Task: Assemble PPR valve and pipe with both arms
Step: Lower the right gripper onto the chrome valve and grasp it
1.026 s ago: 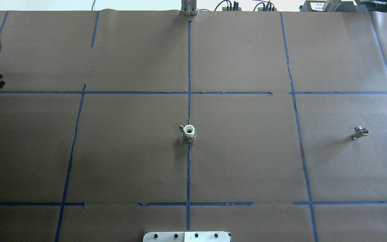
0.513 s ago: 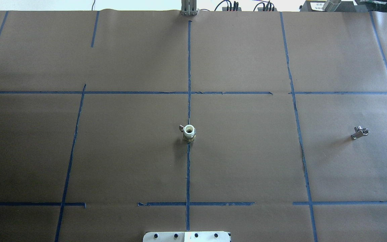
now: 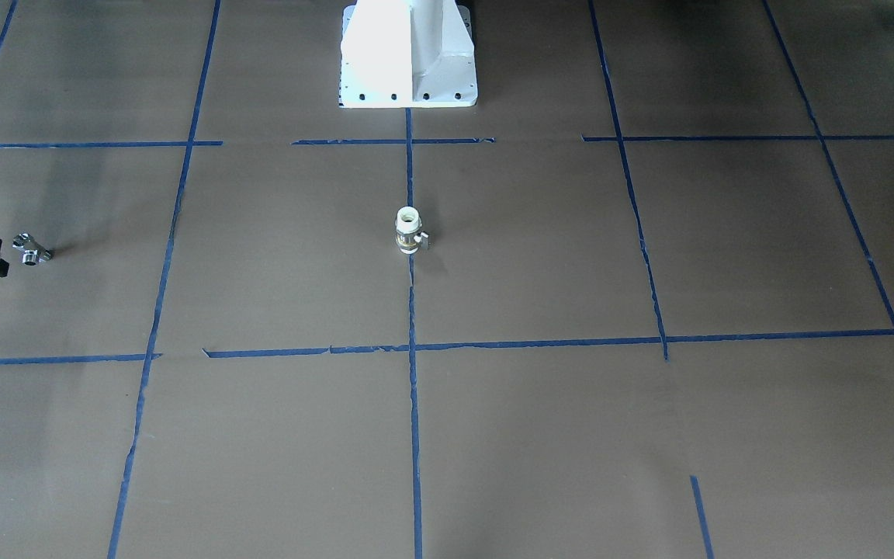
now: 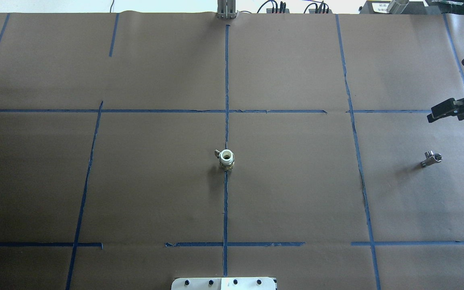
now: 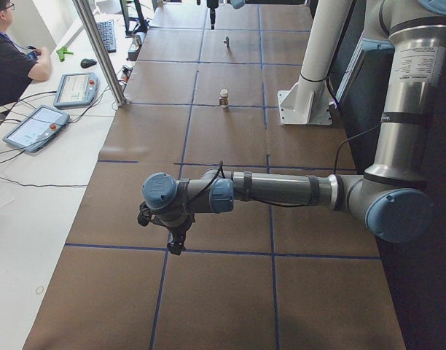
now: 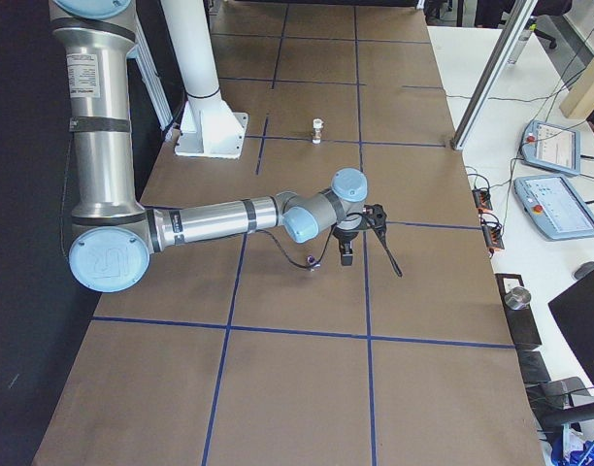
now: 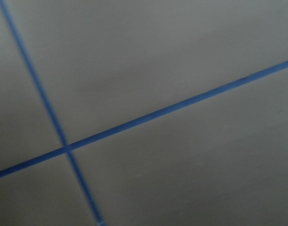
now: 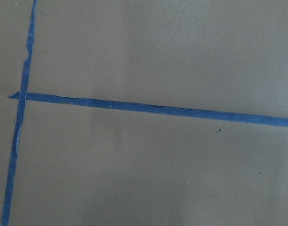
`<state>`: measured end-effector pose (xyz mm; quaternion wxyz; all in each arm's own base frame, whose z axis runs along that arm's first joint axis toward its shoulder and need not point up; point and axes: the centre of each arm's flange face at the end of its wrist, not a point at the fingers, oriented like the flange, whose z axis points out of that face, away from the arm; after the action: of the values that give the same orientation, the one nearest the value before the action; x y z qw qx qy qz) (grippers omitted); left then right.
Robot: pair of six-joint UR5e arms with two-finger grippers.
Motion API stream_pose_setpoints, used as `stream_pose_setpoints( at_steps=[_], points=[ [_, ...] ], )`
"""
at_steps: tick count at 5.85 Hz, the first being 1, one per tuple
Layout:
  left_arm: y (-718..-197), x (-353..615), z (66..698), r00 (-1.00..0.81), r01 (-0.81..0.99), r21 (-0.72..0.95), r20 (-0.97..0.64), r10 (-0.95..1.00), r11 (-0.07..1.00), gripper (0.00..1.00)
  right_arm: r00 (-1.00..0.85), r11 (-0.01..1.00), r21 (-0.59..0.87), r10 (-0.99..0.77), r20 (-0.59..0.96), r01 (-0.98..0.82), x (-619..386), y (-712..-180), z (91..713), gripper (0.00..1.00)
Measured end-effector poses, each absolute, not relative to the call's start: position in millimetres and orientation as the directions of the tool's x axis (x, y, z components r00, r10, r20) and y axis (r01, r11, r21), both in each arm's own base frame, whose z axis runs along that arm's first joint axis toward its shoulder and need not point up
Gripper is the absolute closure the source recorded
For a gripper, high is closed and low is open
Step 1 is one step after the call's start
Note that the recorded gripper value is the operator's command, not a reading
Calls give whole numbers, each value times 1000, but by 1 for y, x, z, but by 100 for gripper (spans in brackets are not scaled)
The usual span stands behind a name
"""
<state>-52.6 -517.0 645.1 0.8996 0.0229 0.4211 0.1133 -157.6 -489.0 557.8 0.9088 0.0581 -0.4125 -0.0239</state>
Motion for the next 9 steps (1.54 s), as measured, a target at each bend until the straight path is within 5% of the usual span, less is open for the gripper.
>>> stream_pose_setpoints(
  at_steps=[6,7,8,9],
  points=[
    [-516,-53,645,620,-179,130,-755,215,975,0,688,992,125,-115,716,35,-195,-423,592,4],
    [-516,-53,646,620,-179,130,-755,214,975,0,697,991,129,-116,708,35,-198,-423,595,60],
    [-515,-53,646,621,-179,129,-754,214,975,0,699,991,130,-117,705,35,-199,-423,595,91],
    [-515,-53,647,621,-179,128,-755,213,976,0,697,991,129,-118,707,37,-199,-423,595,95]
  ],
)
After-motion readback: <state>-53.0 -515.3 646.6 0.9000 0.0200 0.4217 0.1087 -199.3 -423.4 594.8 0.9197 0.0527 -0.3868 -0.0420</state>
